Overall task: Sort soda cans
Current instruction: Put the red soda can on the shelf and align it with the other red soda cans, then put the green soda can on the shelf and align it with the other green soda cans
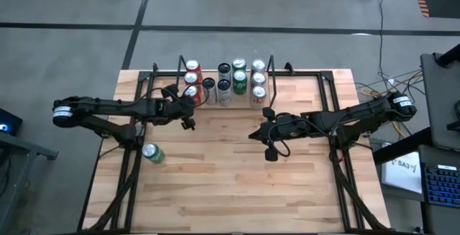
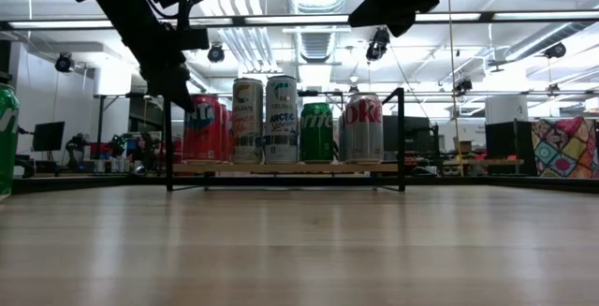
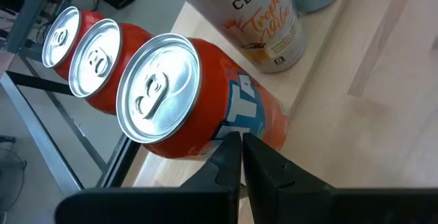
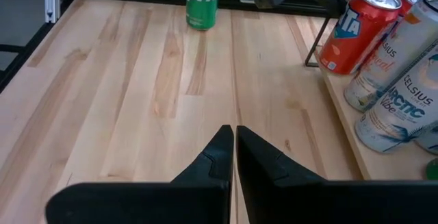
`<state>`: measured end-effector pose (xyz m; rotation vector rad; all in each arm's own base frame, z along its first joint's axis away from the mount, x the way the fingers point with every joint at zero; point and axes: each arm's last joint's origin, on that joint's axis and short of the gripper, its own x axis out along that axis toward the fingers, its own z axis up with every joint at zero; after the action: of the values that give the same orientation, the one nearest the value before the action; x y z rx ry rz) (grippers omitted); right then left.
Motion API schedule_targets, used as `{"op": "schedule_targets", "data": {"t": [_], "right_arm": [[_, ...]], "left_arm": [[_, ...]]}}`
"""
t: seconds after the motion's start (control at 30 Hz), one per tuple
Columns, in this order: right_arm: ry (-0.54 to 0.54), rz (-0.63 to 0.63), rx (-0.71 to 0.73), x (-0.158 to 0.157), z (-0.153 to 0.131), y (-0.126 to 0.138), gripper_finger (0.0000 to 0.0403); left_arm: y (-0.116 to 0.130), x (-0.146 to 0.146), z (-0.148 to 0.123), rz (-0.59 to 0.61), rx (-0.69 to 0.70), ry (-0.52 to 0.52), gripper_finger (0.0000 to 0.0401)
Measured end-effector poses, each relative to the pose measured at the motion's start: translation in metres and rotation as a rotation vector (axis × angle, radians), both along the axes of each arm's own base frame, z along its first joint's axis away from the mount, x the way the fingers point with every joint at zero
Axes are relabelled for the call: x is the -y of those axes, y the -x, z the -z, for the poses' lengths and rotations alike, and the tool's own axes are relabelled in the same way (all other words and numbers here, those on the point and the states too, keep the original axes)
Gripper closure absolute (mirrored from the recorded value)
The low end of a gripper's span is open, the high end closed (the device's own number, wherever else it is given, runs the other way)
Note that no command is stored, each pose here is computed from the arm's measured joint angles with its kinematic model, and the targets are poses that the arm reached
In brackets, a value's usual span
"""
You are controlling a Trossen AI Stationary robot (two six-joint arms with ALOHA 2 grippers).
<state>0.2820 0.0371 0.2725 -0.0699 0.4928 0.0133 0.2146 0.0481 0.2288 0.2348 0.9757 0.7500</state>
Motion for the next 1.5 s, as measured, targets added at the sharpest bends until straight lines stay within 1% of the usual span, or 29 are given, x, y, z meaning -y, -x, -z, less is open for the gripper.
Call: {"op": "schedule_targets", "data": {"t": [0.3, 0.47, 0.63, 0.8, 0.93, 1.07, 1.17, 1.23, 1.4, 1.5], "right_arm": [[0.000, 0.000, 0.000, 0.000, 0.000, 0.000, 0.0394], [-0.002, 0.001, 0.000, 0.000, 0.000, 0.000, 0.0394], [-0.034, 0.017, 0.010, 0.000, -0.001, 0.000, 0.0394], [-0.086, 0.045, 0.013, 0.000, -0.001, -0.001, 0.0394], [-0.131, 0.066, 0.030, 0.000, -0.006, -0.002, 0.0394], [-0.177, 0.084, 0.054, -0.001, -0.013, -0.004, 0.0394], [-0.196, 0.075, 0.071, -0.005, -0.019, -0.004, 0.0394], [-0.202, 0.057, 0.082, -0.010, -0.023, -0.004, 0.0394], [-0.185, 0.001, 0.094, -0.023, -0.030, -0.007, 0.0394], [-0.173, -0.023, 0.094, -0.030, -0.031, -0.011, 0.0394]], "left_arm": [[0.001, 0.003, 0.000, -0.016, 0.029, 0.024, 0.0401], [-0.004, 0.013, -0.010, 0.034, 0.095, 0.127, 0.0401], [-0.011, 0.030, -0.034, 0.094, 0.159, 0.237, 0.0401], [-0.005, 0.051, -0.067, 0.080, 0.159, 0.339, 0.0401], [0.009, 0.063, -0.084, 0.015, 0.109, 0.402, 0.0401], [0.023, 0.070, -0.087, -0.105, 0.056, 0.459, 0.0401], [0.032, 0.074, -0.083, -0.201, -0.001, 0.552, 0.0401], [0.037, 0.077, -0.076, -0.256, -0.043, 0.596, 0.0401], [0.044, 0.085, -0.064, -0.317, -0.087, 0.602, 0.0401], [0.045, 0.090, -0.063, -0.329, -0.091, 0.631, 0.0401]]}}
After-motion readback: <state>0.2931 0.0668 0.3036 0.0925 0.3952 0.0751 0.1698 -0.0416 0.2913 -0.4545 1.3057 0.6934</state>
